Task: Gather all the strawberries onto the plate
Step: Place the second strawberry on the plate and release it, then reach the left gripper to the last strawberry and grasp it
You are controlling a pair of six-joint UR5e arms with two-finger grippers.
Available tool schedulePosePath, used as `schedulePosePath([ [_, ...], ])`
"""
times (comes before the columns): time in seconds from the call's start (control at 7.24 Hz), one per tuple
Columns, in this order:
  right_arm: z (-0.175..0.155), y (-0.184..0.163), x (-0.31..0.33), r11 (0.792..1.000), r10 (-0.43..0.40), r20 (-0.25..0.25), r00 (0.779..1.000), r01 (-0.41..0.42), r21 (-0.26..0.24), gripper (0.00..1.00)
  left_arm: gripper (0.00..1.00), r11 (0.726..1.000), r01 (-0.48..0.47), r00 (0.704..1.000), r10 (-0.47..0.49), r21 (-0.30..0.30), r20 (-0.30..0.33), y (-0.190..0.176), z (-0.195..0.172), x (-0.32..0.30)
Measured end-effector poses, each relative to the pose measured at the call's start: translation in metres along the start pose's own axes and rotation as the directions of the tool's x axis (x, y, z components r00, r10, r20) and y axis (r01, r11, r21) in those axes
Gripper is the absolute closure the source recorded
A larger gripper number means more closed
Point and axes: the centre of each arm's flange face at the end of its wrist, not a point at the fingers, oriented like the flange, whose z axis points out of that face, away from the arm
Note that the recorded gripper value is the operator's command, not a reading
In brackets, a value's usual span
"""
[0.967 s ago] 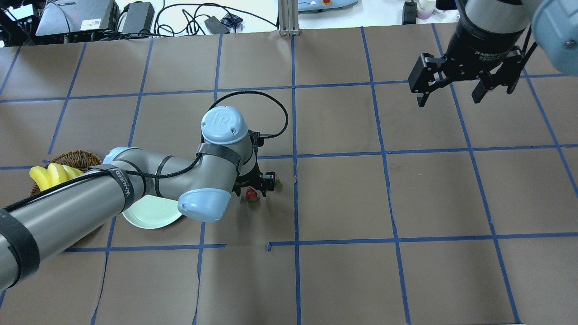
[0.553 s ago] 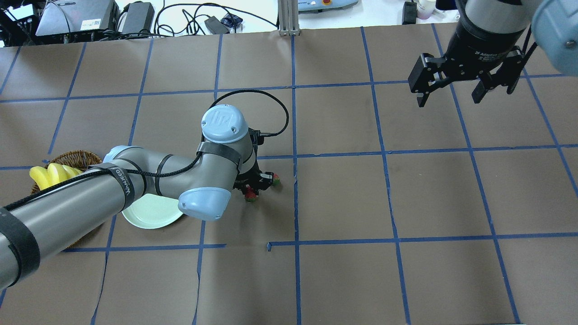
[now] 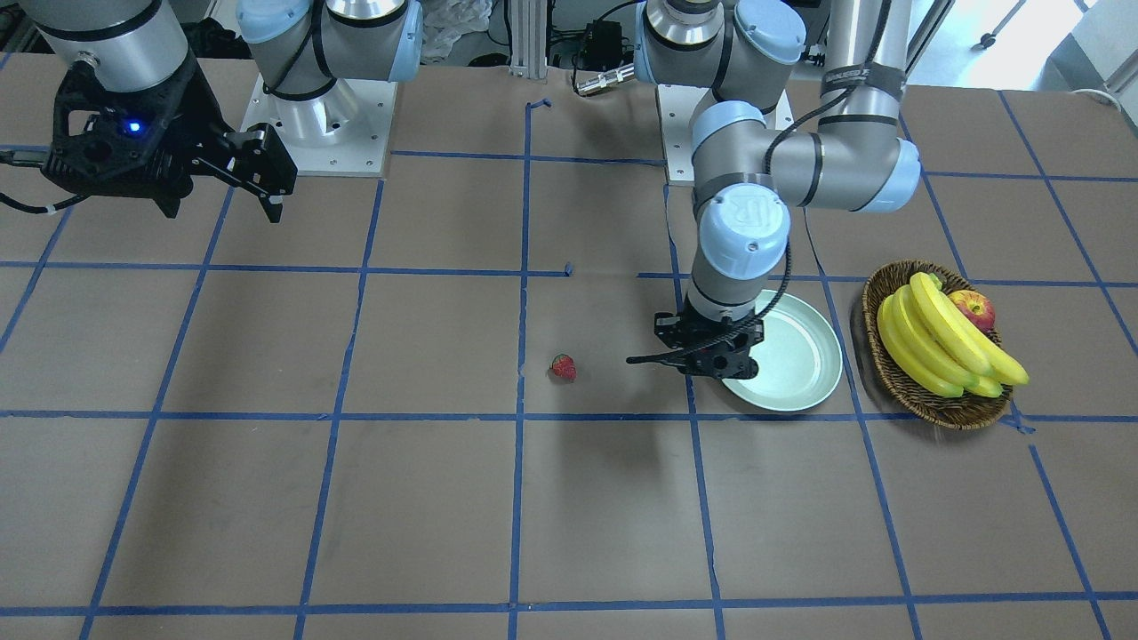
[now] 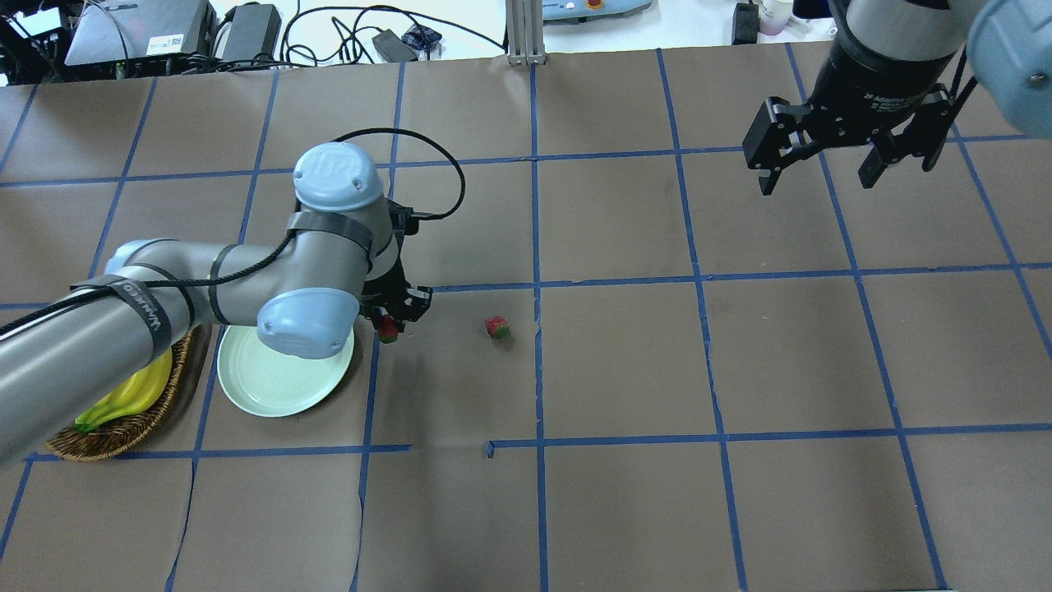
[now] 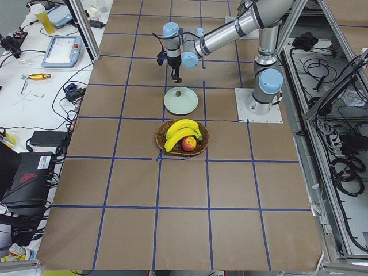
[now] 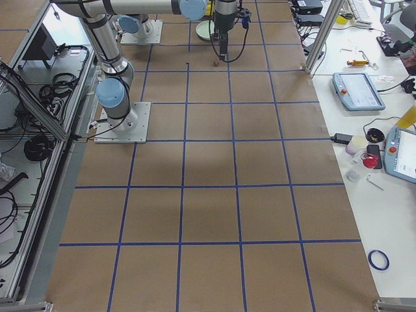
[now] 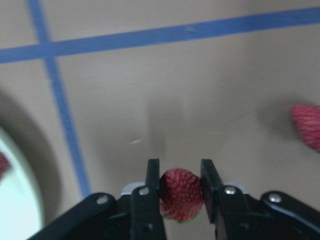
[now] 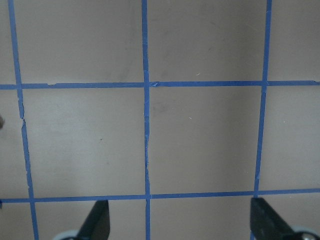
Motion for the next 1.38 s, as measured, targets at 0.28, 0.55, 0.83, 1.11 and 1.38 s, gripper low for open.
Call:
schedulePosePath([
  [0.28,0.0,0.0,0.0,1.0,-0.001,0.0,1.0,0.001,-0.001,0.0,0.76,0.998,-0.05,0.999,0.051,-0.038,0.009,0.003,0.005,-0.068],
  [0.55,0.001,0.0,-0.001,1.0,-0.001,0.0,1.0,0.001,-0.001,0.0,0.06,0.996,-0.057,0.998,0.058,-0.07,0.012,0.011,0.016,-0.09],
  [0.83,0.001,0.0,-0.001,1.0,-0.001,0.0,1.0,0.001,-0.001,0.0,0.06,0.995,-0.071,0.997,0.072,-0.066,0.011,0.013,0.018,-0.076],
  [1.11,0.001,0.0,-0.001,1.0,-0.002,0.0,1.0,0.002,-0.001,0.0,0.06,1.0,-0.021,1.0,0.021,-0.016,0.009,0.008,0.009,-0.026],
  [1.38,0.001,0.0,-0.001,1.0,-0.002,0.0,1.0,0.002,-0.002,0.0,0.06,0.993,0.1,0.994,-0.096,0.062,-0.058,0.0,-0.002,0.055],
])
